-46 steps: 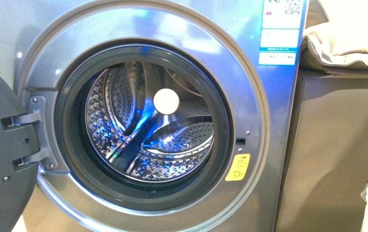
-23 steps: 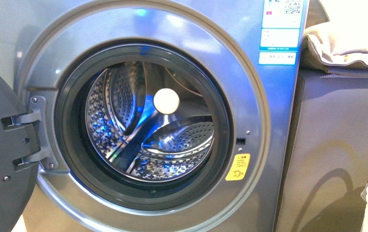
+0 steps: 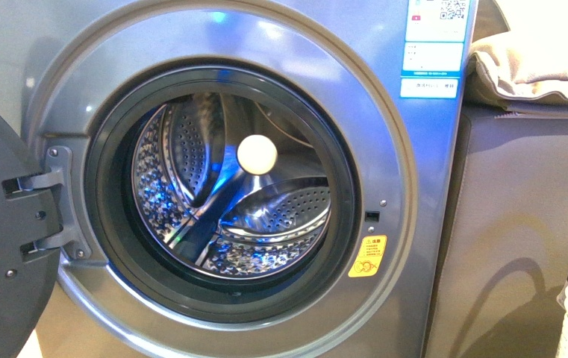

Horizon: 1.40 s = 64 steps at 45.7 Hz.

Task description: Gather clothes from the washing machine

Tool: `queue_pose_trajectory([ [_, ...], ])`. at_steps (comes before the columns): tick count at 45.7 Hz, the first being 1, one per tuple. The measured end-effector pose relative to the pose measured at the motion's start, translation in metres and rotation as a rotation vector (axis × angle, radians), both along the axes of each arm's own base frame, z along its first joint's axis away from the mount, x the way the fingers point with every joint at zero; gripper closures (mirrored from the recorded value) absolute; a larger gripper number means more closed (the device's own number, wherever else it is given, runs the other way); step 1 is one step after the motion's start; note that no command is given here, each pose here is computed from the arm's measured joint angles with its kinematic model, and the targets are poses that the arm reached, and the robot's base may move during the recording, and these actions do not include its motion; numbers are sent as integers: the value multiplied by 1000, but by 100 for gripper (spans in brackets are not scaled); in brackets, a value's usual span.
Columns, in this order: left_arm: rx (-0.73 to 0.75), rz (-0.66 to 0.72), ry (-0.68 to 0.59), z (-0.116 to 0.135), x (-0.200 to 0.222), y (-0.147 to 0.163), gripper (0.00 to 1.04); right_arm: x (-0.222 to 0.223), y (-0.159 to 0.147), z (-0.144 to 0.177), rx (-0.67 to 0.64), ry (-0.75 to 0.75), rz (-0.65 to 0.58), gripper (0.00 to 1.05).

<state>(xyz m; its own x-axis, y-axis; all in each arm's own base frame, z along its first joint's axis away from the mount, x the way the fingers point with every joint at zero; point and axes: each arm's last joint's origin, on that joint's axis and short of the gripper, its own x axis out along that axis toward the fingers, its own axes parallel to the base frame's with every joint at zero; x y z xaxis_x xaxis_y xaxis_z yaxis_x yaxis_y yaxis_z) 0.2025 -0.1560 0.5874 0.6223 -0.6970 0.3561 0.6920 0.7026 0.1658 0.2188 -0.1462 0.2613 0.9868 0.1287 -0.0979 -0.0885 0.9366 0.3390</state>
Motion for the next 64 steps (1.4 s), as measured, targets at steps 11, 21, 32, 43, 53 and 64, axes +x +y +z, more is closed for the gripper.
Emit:
queue_pose_trajectory([
  [11, 0, 0, 0, 0, 0, 0, 6, -22, 40, 78, -100, -372, 21, 8],
  [21, -51, 362, 484, 2, 5, -3, 6, -40, 79, 96, -97, -481, 87, 8],
  [32, -121, 452, 566, 4, -3, 10, 6, -59, 99, 86, -83, -507, 142, 8],
  [43, -169, 609, 532, 2, -22, 37, 6, -85, 112, 61, -126, -559, 125, 8],
  [53, -181, 718, 569, -17, -38, 55, 6, -97, 117, 34, -158, -585, 89, 8],
  [64, -175, 747, 501, -34, -54, 70, 18, -103, 126, -2, -185, -538, 29, 10],
])
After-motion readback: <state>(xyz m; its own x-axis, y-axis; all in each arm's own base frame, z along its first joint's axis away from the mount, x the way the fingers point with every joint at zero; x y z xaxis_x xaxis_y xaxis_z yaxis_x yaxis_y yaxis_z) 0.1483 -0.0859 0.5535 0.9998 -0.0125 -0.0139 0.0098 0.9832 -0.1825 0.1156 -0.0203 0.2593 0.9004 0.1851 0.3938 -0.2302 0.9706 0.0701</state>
